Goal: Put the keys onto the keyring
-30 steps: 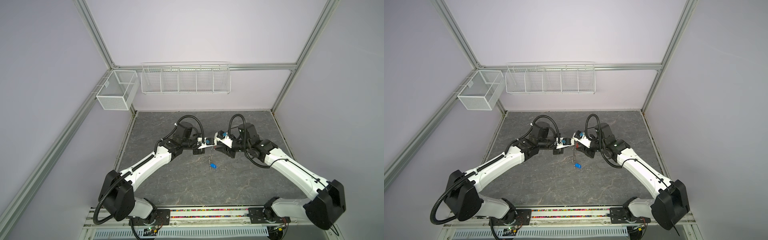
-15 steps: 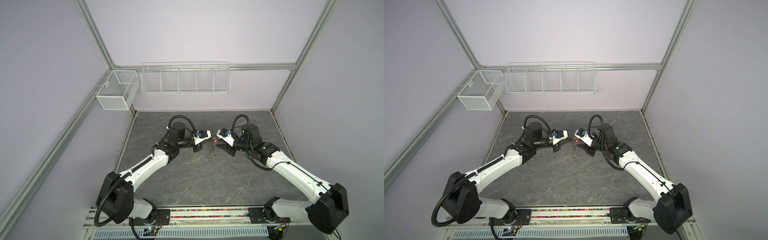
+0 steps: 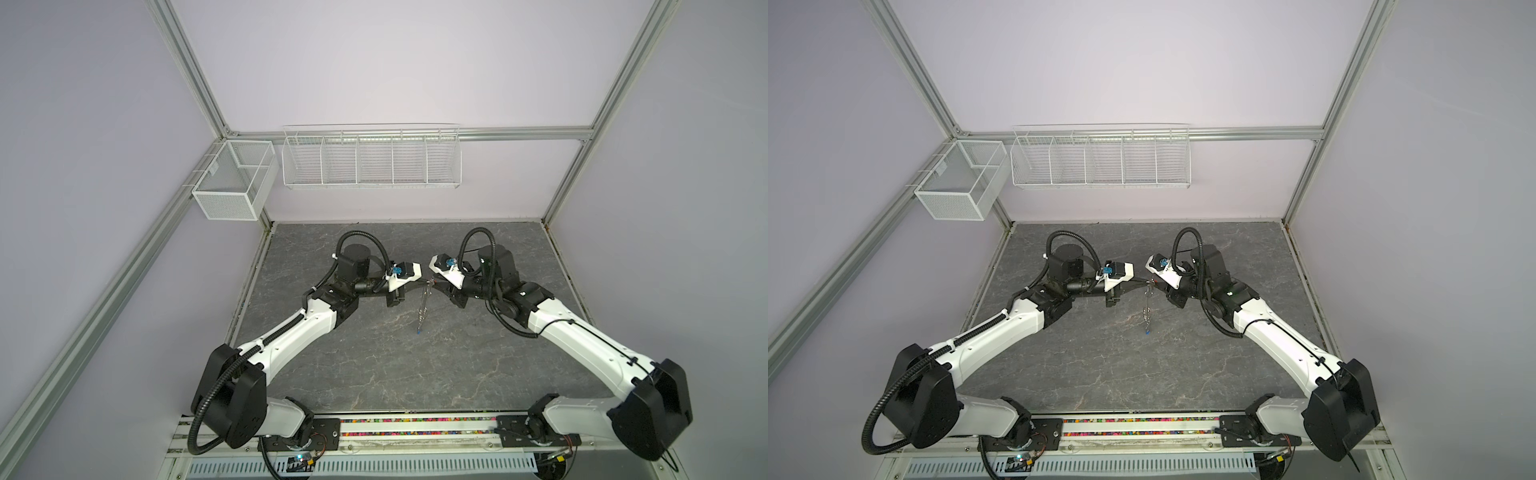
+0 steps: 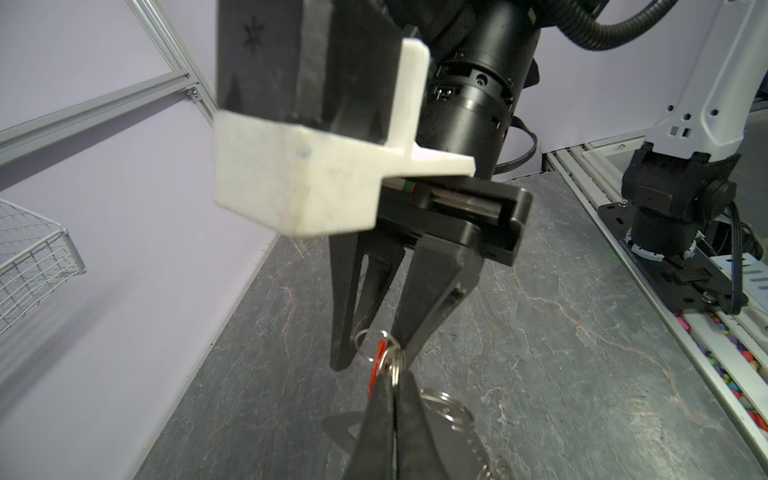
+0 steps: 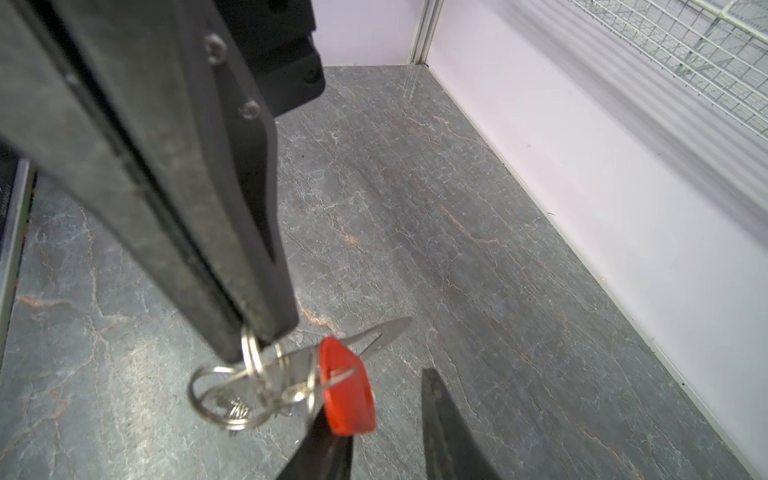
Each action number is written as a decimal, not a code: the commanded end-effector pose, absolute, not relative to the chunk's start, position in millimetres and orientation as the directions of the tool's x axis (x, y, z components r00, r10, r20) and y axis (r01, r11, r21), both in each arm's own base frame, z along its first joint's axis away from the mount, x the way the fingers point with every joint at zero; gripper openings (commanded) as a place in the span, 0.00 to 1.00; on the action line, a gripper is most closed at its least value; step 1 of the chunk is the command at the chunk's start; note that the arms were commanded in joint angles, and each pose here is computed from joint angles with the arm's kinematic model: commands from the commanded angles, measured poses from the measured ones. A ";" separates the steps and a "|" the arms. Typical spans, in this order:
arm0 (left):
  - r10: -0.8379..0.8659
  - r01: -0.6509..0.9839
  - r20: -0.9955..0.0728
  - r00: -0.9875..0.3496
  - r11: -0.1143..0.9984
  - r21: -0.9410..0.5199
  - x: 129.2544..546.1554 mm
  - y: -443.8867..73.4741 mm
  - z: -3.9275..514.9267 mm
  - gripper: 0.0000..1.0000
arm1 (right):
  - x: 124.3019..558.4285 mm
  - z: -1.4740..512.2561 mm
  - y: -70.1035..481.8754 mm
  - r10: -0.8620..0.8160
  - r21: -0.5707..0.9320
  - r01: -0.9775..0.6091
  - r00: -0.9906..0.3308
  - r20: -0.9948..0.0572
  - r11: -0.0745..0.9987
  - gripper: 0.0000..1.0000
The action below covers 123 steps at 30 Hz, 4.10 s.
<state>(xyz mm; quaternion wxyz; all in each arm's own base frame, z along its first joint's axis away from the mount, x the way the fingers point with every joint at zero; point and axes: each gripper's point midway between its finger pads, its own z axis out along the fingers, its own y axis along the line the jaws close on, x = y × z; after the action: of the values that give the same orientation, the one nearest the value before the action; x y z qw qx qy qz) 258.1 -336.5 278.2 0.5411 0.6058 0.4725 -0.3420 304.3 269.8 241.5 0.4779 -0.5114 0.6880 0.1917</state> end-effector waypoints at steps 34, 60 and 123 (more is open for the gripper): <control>0.024 0.967 -0.970 0.244 0.067 0.245 277.0 -336.3 312.9 0.00 | 304.7 250.8 256.6 -0.574 -0.463 -0.797 0.185 -0.798 0.388 0.29; 0.050 0.982 -0.981 0.190 -0.018 0.189 274.7 -341.7 306.0 0.00 | 303.3 294.3 255.1 -0.627 -0.684 -0.692 0.431 -0.649 0.231 0.27; 0.046 0.979 -0.979 0.197 0.037 0.198 280.8 -339.9 308.8 0.00 | 305.2 291.8 277.1 -0.649 -0.656 -0.708 0.373 -0.663 0.263 0.21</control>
<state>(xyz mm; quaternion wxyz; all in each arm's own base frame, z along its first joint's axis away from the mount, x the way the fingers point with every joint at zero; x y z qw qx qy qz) 280.7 -341.8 294.6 0.5317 0.5510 0.4801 -0.4281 306.1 268.9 274.9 0.5424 -0.6186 0.5684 0.0076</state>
